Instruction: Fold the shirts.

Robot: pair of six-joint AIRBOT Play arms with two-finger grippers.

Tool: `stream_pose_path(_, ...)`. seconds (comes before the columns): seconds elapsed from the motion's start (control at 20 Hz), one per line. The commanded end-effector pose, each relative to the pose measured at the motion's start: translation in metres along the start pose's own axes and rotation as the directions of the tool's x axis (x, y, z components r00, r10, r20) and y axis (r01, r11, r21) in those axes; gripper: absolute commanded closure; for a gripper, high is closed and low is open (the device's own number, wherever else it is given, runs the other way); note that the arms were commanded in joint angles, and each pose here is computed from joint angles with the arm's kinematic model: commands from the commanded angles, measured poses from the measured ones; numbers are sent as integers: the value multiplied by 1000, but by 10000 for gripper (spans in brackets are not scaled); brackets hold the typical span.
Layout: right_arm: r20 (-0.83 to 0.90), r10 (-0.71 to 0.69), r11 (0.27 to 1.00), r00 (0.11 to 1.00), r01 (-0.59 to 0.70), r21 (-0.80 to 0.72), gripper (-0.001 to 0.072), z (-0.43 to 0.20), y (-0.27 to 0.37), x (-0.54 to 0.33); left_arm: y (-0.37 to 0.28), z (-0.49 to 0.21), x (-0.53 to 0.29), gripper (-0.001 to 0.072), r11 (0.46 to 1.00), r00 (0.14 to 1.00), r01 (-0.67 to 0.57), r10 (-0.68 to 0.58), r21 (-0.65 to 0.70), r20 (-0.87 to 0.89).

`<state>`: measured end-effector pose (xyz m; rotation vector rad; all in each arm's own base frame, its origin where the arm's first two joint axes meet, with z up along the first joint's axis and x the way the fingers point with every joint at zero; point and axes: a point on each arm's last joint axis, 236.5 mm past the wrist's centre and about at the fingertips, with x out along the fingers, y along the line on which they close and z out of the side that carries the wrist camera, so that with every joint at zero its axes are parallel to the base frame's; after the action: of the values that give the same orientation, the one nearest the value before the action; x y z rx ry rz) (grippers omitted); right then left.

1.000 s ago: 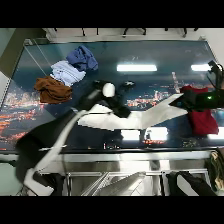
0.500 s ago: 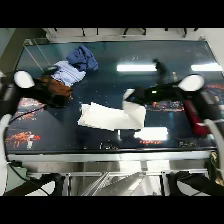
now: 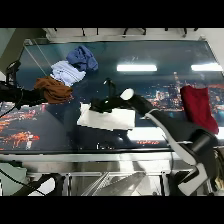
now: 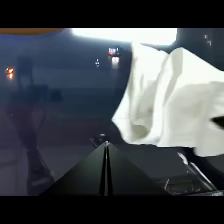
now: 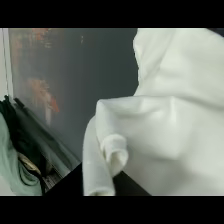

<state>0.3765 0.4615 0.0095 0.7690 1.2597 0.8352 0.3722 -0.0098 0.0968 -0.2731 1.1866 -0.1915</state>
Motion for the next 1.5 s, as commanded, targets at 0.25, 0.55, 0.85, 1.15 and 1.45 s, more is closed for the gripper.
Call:
stream_pose_path(0.25, -42, 267, 964, 963, -267, 6, 104, 20, 31, -14, 1, 2, -2, 696, 1000, 1000, 9, -9, -4, 13)
stream_pose_path(0.55, -144, -135, 986, 980, 119, -113, 114, -8, -51, -135, 2, -2, 2, 696, 1000, 1000, 12, -12, -11, 0)
stream_pose_path(0.85, 100, -293, 953, 951, 282, 108, 109, -10, -147, -207, -4, -41, 39, 695, 997, 992, 56, -62, -52, -114)
stream_pose_path(1.15, 41, -238, 951, 970, 224, 212, 12, -16, -202, -174, -38, -47, 41, 696, 995, 984, 92, -85, 39, -155)
stream_pose_path(1.45, 85, -33, 965, 996, 9, 261, 12, -11, -177, -118, -65, -37, 35, 695, 988, 987, 113, -99, 101, -127)
